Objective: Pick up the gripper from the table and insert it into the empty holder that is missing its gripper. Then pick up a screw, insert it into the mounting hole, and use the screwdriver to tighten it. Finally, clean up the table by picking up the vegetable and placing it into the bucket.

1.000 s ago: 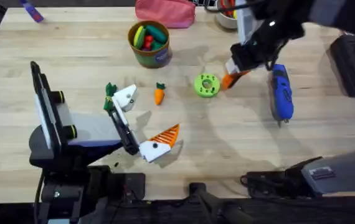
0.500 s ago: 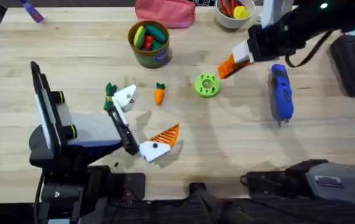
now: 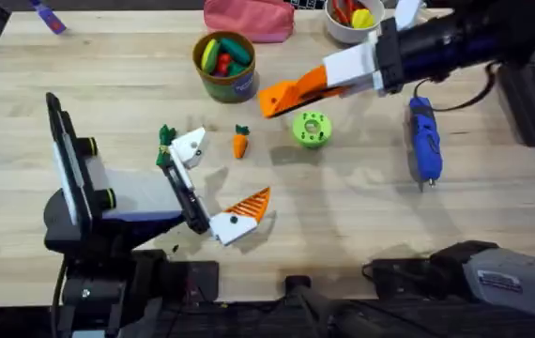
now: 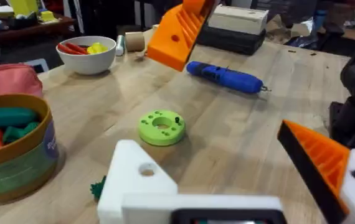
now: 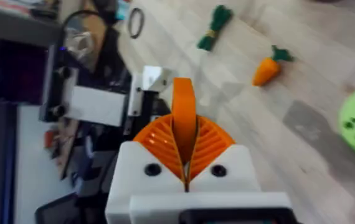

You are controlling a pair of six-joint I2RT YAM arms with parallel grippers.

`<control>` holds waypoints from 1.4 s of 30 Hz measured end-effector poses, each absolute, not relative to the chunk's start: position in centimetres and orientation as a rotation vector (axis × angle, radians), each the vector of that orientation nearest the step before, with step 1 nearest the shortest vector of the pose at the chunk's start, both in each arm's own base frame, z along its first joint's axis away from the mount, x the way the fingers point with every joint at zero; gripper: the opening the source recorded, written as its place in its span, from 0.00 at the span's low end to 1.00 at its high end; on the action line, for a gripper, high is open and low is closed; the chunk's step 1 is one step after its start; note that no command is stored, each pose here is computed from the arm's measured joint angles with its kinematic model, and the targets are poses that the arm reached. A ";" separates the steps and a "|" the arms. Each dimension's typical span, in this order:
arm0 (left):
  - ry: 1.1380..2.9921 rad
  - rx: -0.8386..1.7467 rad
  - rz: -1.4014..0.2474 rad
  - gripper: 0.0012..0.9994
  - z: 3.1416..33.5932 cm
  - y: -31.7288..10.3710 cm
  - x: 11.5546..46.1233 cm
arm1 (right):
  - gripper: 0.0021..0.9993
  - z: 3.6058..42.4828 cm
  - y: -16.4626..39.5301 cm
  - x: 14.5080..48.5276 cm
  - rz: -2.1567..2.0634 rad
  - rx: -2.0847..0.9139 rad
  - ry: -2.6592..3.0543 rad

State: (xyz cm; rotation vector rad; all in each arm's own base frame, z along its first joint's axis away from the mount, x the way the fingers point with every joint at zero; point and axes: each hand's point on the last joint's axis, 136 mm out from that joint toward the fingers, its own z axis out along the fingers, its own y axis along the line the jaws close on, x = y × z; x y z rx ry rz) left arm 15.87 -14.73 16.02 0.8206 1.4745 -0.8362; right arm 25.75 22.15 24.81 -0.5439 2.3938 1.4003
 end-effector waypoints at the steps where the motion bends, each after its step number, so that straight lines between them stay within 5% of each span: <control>1: 1.475 0.820 -0.836 0.99 16.0 -14.7 15.9 | 0.01 24.9 22.4 25.6 1.442 -0.555 2.371; 16: 1.474 0.821 -0.836 0.99 16.0 -14.7 15.9 | 0.01 22.7 24.0 22.6 1.926 -0.581 2.225; 42: 1.474 0.821 -0.836 0.99 16.0 -14.7 15.9 | 0.01 18.0 26.5 23.5 2.225 -0.563 2.271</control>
